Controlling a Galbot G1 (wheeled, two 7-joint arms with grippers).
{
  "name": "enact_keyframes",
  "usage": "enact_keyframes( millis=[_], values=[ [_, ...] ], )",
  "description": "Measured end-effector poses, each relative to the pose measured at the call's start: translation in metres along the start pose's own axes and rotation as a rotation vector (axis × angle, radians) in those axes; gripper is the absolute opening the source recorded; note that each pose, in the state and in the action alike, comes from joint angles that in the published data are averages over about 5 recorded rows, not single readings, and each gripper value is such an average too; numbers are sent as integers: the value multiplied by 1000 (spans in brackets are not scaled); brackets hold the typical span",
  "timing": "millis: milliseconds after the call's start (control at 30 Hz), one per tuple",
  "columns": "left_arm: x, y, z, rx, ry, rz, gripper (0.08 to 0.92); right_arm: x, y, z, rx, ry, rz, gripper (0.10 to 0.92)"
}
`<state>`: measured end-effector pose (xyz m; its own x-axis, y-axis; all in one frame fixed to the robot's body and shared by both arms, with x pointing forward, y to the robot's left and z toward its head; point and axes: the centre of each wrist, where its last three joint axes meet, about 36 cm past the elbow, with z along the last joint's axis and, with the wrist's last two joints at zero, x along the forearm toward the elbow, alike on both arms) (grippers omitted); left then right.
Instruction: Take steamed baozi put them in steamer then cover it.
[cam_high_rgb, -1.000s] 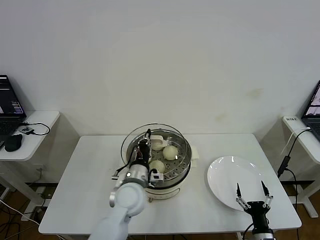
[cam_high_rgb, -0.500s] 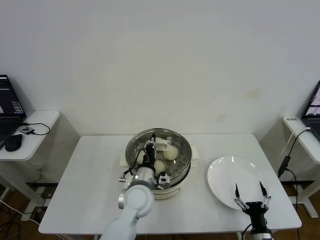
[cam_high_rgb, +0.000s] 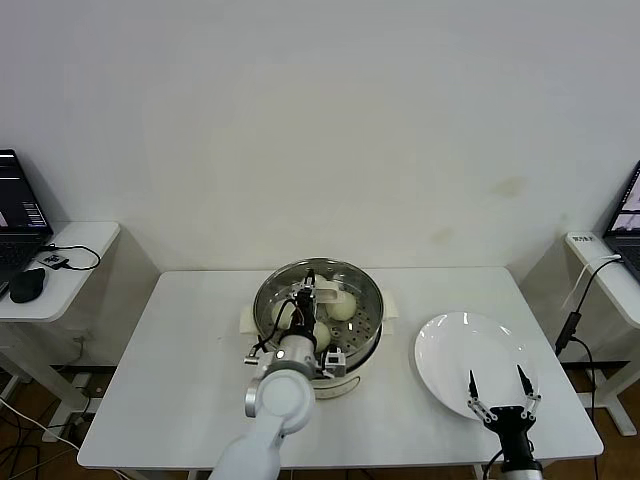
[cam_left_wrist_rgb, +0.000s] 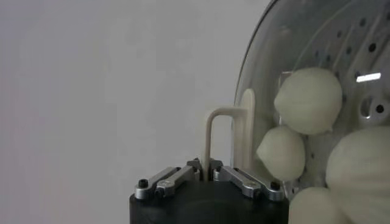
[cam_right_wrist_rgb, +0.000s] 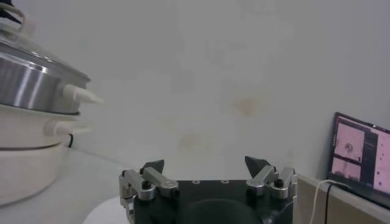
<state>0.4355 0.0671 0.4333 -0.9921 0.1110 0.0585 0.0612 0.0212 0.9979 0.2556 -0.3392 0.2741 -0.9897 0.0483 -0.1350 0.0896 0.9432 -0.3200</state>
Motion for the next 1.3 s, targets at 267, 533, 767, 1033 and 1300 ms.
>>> enact_keyframes(
  millis=[267, 533, 767, 1033, 1300],
  values=[
    [-1, -3, 0, 3, 1, 3, 153, 1, 0, 1, 0, -1, -5, 823],
    [9, -1, 1, 17, -13, -5, 340, 1, 4, 1, -2, 2, -14, 823],
    [27, 6, 3, 40, -38, -18, 548, 2, 5, 2, 0, 4, -17, 823],
    [63, 17, 20, 73, -70, -54, 786, 5, 6, 2, -1, 10, -19, 823],
    [120, 22, 60, 210, -114, -67, 822, 7, 6, 3, 2, 15, -36, 823]
  ],
)
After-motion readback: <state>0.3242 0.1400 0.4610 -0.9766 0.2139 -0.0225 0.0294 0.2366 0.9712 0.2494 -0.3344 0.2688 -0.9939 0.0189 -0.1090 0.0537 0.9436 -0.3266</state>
